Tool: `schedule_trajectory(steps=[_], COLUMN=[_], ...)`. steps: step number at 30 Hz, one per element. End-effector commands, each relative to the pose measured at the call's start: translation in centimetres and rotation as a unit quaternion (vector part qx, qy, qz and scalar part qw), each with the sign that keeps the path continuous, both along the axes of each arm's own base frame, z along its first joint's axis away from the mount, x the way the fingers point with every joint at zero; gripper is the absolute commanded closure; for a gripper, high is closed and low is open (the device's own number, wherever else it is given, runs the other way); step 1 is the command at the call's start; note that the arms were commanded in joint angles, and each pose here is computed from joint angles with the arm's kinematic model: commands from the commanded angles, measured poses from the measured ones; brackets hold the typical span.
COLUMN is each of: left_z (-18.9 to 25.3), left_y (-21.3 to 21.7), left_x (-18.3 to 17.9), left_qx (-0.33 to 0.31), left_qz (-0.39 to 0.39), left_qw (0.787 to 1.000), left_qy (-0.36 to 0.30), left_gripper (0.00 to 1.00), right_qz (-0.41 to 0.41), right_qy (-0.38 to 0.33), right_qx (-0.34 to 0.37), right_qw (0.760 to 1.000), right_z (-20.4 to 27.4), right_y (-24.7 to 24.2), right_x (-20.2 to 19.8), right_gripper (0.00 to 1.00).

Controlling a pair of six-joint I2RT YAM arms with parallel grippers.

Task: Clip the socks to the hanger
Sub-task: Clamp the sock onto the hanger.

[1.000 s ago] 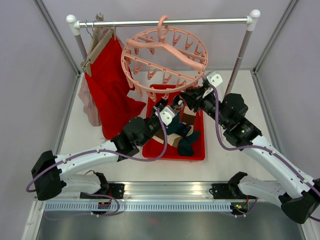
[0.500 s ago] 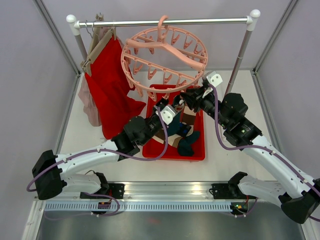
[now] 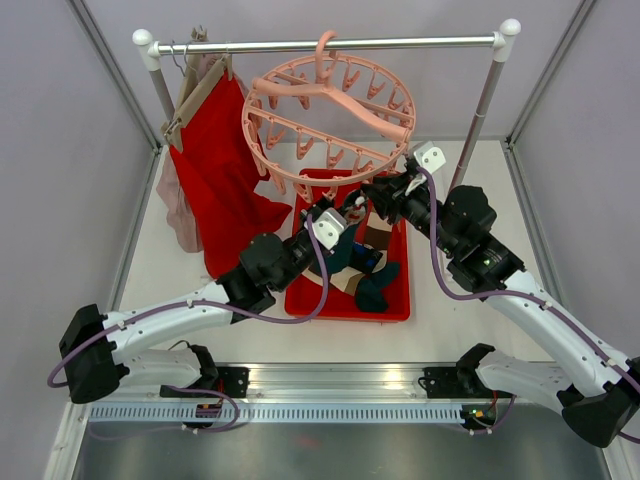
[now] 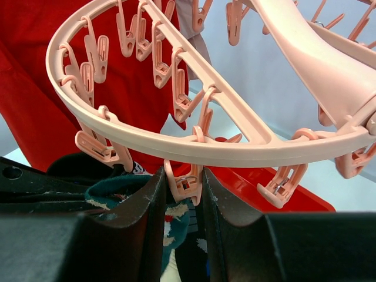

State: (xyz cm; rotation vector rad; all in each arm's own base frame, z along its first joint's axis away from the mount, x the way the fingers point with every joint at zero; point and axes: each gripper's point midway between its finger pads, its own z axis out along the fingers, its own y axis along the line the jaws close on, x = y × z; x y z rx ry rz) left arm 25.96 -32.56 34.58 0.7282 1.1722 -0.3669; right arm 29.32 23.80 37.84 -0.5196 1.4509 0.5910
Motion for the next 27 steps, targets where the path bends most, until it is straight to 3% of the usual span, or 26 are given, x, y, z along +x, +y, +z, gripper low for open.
schedule_trajectory(steps=[1, 12, 13, 16, 17, 20, 22, 27], left_z=[3.6, 3.0, 3.1, 3.1, 3.1, 3.1, 3.2, 4.0], left_y=[0.5, 0.1, 0.3, 0.9, 1.1, 2.2, 3.3, 5.9], left_x=[-0.1, 0.4, 0.3, 0.3, 0.4, 1.0, 1.5, 1.9], left_qx=[-0.033, -0.030, -0.033, -0.041, -0.043, -0.048, -0.055, -0.070], left_qz=[0.010, 0.018, 0.019, 0.026, 0.034, 0.065, 0.096, 0.154], left_qw=[0.999, 0.999, 0.999, 0.999, 0.999, 0.997, 0.993, 0.984], left_qy=[-0.033, -0.020, -0.017, -0.007, -0.003, 0.016, 0.034, 0.058], left_gripper=[0.98, 0.98, 0.98, 0.98, 0.98, 0.98, 0.98, 0.98], right_qz=[0.001, -0.002, -0.004, -0.010, -0.010, -0.004, 0.013, 0.018], right_qy=[-0.022, -0.011, -0.008, 0.001, 0.001, 0.023, 0.034, 0.053], right_qx=[0.018, 0.022, 0.024, 0.035, 0.041, 0.049, 0.059, 0.074], right_qw=[1.000, 1.000, 1.000, 0.999, 0.999, 0.999, 0.998, 0.996], right_z=[2.5, 2.6, 2.6, 2.9, 3.2, 3.0, 3.1, 3.4], right_y=[-0.2, -0.2, -0.3, -0.5, -0.6, -0.6, -0.3, -0.9], right_x=[-0.2, -0.2, -0.1, -0.2, -0.4, -1.0, -1.7, -3.0], right_gripper=[1.00, 0.97, 0.94, 0.70, 0.57, 0.40, 0.33, 0.29])
